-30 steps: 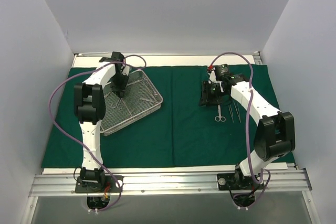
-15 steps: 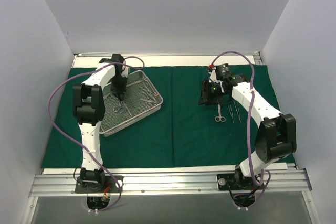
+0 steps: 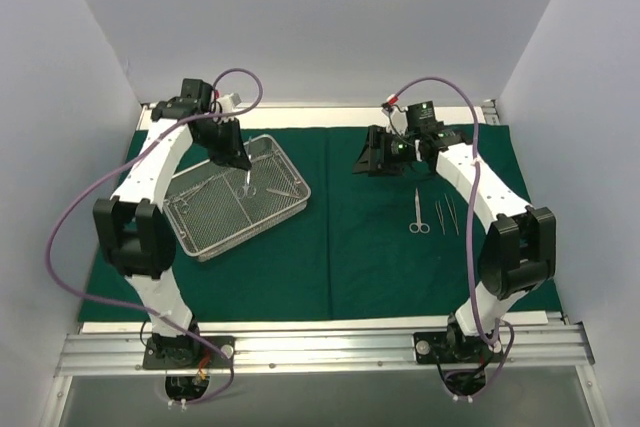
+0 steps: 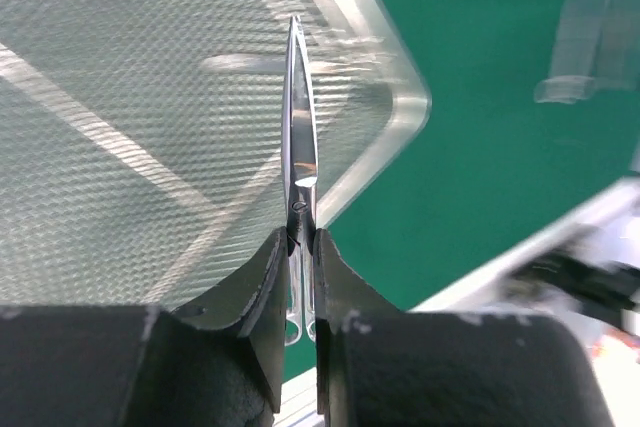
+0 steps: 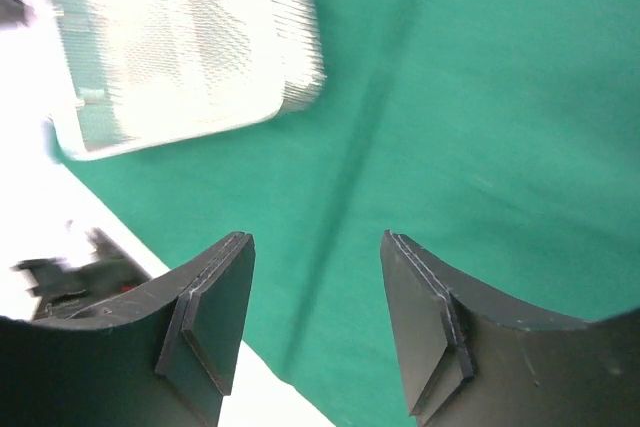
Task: Open and lay out the surgical kit
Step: Pick up the medical item from the container, then place the medical item in the surgical kit.
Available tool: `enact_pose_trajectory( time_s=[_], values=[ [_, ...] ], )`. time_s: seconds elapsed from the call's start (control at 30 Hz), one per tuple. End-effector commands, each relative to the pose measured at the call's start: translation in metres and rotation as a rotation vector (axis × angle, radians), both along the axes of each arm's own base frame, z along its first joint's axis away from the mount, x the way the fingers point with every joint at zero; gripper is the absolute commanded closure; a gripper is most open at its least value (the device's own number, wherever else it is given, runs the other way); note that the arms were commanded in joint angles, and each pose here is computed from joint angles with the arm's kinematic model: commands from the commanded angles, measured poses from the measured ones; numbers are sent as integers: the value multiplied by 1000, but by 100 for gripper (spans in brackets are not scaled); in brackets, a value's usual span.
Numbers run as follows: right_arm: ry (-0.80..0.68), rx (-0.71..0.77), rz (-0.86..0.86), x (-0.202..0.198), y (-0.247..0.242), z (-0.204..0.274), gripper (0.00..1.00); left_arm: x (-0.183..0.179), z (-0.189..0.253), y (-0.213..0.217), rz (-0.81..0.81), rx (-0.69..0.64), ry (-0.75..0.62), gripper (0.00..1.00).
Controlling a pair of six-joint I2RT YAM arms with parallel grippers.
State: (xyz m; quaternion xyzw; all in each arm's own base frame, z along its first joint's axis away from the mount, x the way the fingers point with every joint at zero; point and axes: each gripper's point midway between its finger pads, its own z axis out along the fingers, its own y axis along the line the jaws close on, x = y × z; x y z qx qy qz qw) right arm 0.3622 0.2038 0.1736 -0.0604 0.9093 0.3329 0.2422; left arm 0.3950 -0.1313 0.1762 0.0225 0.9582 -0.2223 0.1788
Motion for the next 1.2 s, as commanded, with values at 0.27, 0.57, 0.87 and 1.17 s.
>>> enact_pose_trajectory(
  time_s=[0.27, 0.57, 0.87, 1.17],
  values=[
    [-161, 509, 252, -4, 110, 114, 46, -27, 110, -108, -79, -691, -145, 98],
    [-140, 581, 321, -26, 138, 119, 49, -35, 138, -134, -148, -832, -193, 98],
    [-123, 576, 333, -35, 134, 111, 52, -39, 139, -138, -178, -876, -192, 98],
    [-112, 607, 360, -40, 136, 113, 56, -42, 148, -141, -210, -937, -200, 98]
  ],
)
